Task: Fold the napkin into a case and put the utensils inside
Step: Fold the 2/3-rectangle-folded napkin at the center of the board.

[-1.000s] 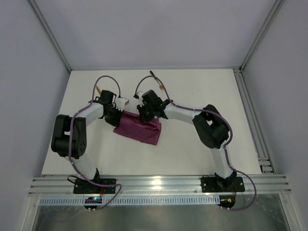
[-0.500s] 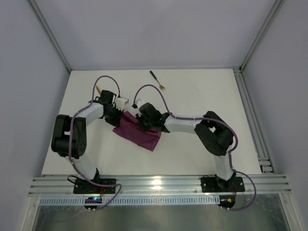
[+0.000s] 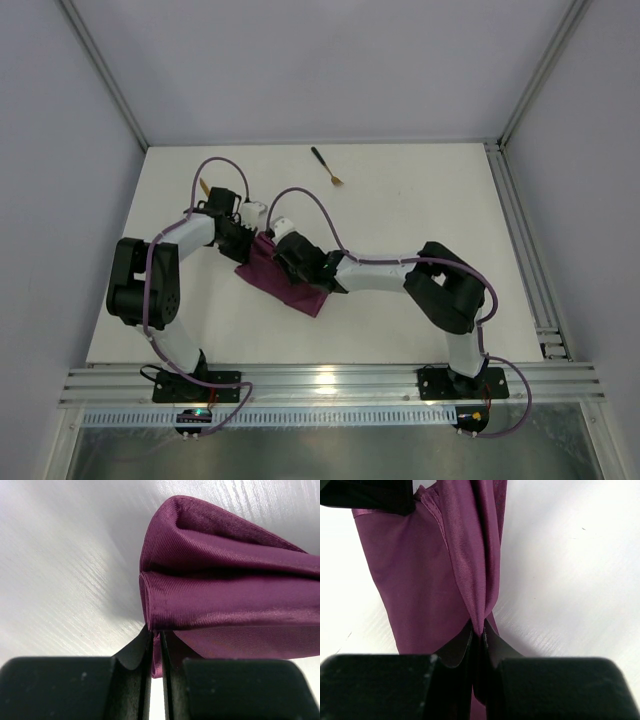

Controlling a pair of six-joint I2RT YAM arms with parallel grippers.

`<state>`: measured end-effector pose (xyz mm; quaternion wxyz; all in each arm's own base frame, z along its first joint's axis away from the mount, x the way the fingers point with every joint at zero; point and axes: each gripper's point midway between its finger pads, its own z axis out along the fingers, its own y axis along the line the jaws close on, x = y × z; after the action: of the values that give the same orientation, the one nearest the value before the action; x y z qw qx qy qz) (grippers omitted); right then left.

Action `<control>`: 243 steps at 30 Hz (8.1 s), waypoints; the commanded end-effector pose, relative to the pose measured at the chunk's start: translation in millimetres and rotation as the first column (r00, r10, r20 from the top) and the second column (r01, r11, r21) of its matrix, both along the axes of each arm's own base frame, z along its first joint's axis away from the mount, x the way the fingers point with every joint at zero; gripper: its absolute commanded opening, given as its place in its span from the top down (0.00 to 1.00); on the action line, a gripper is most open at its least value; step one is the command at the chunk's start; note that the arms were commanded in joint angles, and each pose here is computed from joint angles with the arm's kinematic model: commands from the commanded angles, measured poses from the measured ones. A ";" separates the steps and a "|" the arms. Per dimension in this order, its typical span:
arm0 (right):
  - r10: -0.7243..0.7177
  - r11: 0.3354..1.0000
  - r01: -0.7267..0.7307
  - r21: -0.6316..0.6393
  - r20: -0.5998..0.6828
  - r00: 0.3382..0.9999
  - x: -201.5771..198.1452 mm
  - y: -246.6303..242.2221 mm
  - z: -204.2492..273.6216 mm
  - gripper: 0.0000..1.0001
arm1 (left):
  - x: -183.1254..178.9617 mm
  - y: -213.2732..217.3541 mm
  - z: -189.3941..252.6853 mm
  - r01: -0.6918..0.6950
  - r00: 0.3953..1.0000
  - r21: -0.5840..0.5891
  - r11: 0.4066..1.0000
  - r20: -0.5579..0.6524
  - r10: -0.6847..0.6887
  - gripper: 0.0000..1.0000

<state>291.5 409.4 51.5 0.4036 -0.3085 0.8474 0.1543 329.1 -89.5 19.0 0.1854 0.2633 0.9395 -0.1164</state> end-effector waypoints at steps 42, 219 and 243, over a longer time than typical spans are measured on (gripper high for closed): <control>-0.127 0.978 0.121 -0.172 -0.026 0.992 -19.2 -14.6 -61.1 0.96 | 38.7 -22.5 62.8 -0.105 0.994 -0.124 0.987 0.022 0.108 0.40; 0.326 0.920 -0.318 0.227 0.004 0.945 -91.8 -16.9 14.7 0.96 | -49.2 22.5 -0.7 0.107 0.974 0.277 0.955 0.163 -0.156 1.00; 0.275 0.859 -0.275 0.432 0.064 0.959 -110.9 -31.9 103.9 0.33 | -40.7 16.6 7.8 0.155 0.946 0.233 0.960 0.246 -0.212 1.00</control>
<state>163.0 384.2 120.2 0.4192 -0.4037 0.7457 0.3245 285.7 -67.3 20.7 0.2453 0.3705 0.8957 0.0155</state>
